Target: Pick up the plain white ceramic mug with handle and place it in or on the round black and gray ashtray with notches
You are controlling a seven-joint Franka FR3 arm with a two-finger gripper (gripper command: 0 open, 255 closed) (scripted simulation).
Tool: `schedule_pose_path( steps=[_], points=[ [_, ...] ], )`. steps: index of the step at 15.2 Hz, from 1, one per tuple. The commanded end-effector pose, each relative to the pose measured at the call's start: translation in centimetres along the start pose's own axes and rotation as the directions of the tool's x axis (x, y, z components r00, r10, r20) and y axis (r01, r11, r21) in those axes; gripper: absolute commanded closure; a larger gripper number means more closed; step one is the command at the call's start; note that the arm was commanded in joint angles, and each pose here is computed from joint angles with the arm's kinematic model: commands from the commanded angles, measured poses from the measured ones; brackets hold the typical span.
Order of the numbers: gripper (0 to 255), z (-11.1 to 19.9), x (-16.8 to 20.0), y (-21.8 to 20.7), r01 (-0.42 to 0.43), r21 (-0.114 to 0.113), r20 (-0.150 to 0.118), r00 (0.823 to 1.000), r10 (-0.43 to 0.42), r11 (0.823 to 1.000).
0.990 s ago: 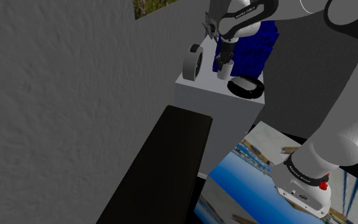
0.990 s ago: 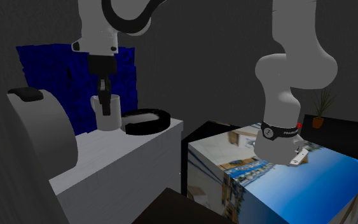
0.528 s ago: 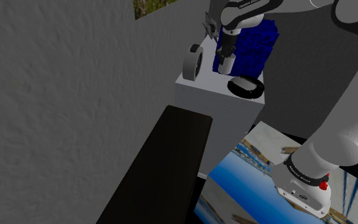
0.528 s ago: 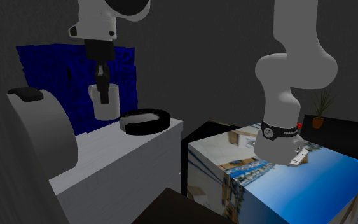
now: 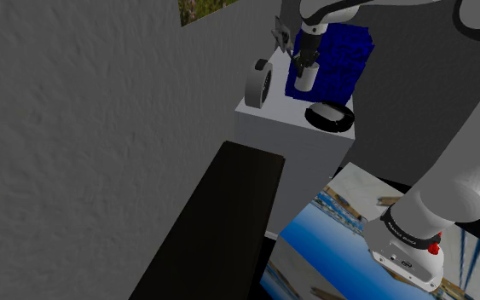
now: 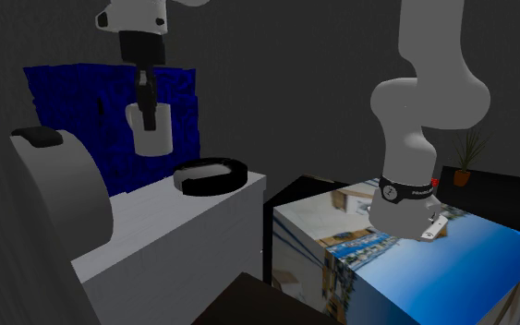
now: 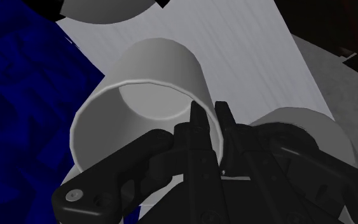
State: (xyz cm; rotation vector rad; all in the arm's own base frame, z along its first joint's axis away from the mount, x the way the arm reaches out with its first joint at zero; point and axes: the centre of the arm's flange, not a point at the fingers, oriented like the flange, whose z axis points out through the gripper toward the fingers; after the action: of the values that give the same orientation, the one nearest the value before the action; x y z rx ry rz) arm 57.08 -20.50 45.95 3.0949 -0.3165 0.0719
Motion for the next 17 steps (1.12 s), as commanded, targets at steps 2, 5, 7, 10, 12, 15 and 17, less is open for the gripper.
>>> schedule_pose_path(
  steps=[2, 5, 7, 10, 12, 15, 17],
  points=[
    [255, -1.3, -0.9, 0.9, 0.000, 0.000, 0.000, 1.000, 0.000, 1.000],
    [255, -2.0, -3.8, 3.5, 0.000, 0.000, 0.000, 1.000, 0.000, 1.000],
    [255, -2.5, -5.7, 5.3, 0.000, 0.000, 0.000, 1.000, 0.000, 1.000],
    [255, -3.2, -8.6, 7.9, 0.000, 0.000, 0.000, 1.000, 0.000, 1.000],
    [255, -3.7, -10.5, 9.6, 0.000, 0.000, 0.000, 1.000, 0.000, 1.000],
    [255, -2.7, -11.0, 9.9, 0.000, 0.000, 0.000, 1.000, 0.000, 1.000],
    [255, -1.7, -11.0, 9.9, 0.000, 0.000, 0.000, 1.000, 0.000, 1.000]
  ],
)
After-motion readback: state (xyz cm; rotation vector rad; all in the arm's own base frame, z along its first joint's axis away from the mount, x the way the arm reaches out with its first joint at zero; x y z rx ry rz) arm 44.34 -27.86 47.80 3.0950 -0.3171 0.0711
